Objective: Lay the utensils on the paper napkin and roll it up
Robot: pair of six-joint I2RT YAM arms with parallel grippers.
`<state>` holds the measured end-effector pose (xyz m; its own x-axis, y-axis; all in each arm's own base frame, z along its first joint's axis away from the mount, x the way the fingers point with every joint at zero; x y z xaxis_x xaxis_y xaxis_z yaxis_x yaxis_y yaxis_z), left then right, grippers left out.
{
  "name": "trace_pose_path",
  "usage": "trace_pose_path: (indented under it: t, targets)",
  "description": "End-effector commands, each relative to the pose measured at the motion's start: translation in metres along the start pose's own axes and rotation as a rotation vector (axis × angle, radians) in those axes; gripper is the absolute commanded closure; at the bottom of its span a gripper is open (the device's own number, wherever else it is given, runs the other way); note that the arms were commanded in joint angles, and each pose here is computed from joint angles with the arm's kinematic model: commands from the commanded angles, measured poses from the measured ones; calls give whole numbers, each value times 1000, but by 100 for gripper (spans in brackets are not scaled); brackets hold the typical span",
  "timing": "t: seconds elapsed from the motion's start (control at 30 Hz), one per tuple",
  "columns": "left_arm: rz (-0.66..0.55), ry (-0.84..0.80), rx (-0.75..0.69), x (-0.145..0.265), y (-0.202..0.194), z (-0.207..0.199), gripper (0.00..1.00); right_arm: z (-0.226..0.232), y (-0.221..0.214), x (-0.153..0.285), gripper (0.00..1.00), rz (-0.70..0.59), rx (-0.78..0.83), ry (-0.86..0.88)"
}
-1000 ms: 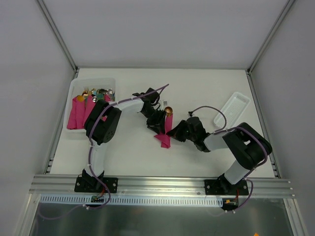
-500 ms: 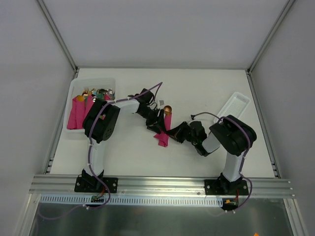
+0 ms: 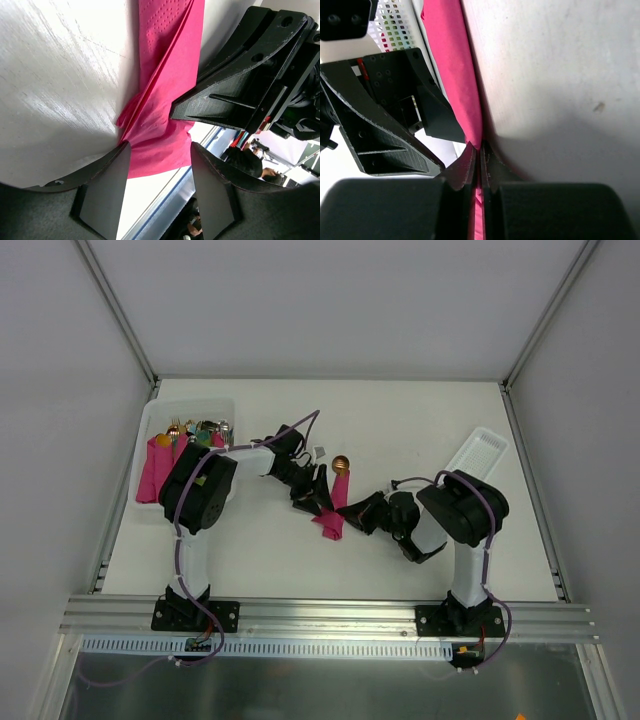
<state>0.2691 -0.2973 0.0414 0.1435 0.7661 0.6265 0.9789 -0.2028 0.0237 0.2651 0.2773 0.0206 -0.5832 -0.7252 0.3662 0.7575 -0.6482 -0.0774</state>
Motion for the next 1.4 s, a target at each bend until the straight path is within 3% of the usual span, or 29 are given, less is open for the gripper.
trace_pose_path:
  t: [0.0, 1.13, 1.37]
  targets:
    - [-13, 73, 23, 7, -6, 9, 47, 28, 9, 0, 100, -36, 11, 136]
    - [57, -143, 161, -10, -8, -10, 45, 72, 6, 0, 100, 10, -49, 252]
    - [53, -219, 187, -9, -7, -19, 52, 73, 5, -3, 100, 15, -60, 252]
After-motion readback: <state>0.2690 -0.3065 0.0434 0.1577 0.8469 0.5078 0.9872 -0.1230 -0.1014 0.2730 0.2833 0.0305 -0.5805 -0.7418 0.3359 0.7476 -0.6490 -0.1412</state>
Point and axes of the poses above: each gripper's point midway between its finger pads, its own x axis back along the fingers, its own z axis along the line the jaws close on, y = z × x, the point moved 1 cm from there along x, back along the fingers, and after that the axes turned 3 degrees about -x, right-handed, at the moved point
